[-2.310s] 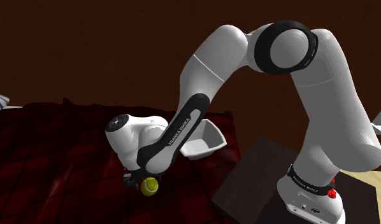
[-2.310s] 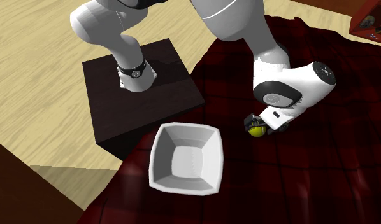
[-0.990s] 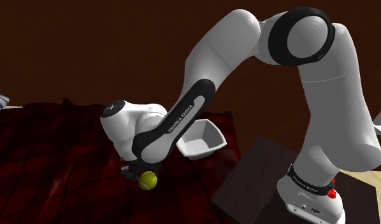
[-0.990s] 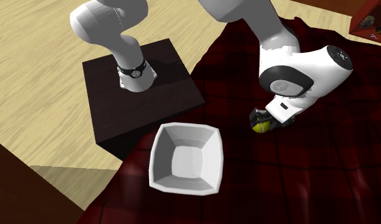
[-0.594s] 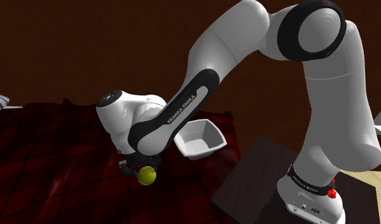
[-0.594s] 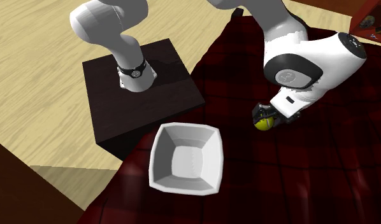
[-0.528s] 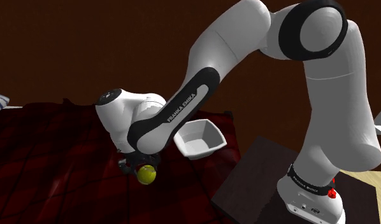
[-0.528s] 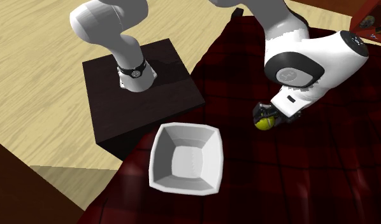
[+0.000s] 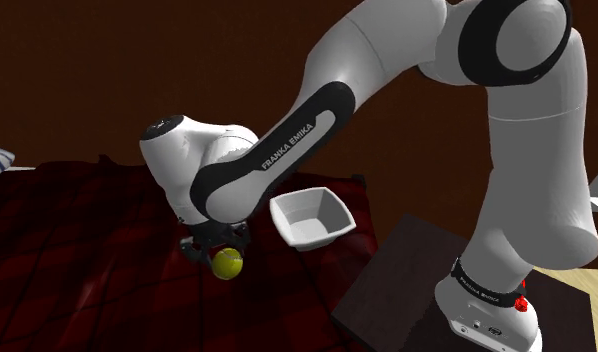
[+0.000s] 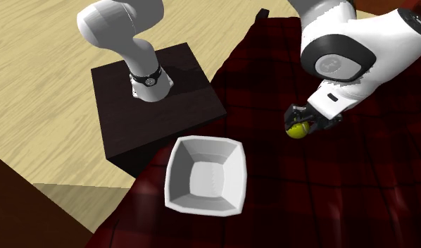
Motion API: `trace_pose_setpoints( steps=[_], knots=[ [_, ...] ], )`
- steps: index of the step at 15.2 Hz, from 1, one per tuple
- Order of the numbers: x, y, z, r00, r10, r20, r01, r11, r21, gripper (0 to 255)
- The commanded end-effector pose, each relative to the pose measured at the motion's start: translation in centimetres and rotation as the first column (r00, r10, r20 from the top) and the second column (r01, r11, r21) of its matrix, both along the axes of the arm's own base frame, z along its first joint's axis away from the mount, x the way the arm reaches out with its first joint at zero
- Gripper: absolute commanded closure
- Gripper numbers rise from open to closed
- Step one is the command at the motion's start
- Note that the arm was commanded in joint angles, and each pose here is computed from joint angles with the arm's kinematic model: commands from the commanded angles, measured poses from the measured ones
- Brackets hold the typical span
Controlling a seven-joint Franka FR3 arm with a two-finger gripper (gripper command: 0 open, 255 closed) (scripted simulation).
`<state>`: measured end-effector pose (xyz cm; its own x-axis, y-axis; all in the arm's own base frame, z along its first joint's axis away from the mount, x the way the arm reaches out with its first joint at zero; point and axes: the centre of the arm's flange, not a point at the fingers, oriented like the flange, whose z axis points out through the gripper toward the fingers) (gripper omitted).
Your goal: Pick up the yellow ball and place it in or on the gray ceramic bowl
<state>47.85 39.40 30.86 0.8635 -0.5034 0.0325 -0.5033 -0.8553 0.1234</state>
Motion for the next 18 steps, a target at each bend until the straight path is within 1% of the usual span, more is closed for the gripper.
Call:
trace_pose_setpoints(
  steps=[1, 8, 18],
  knots=[
    [0.1, -0.1, 1.1, 1.000, 0.000, 0.000, 0.000, 1.000, 0.000, 255],
    [0.1, -0.1, 4.7, 1.000, 0.000, 0.000, 0.000, 1.000, 0.000, 255],
    [-0.2, -13.3, 5.0, 1.000, 0.000, 0.000, 0.000, 1.000, 0.000, 255]
  ],
)
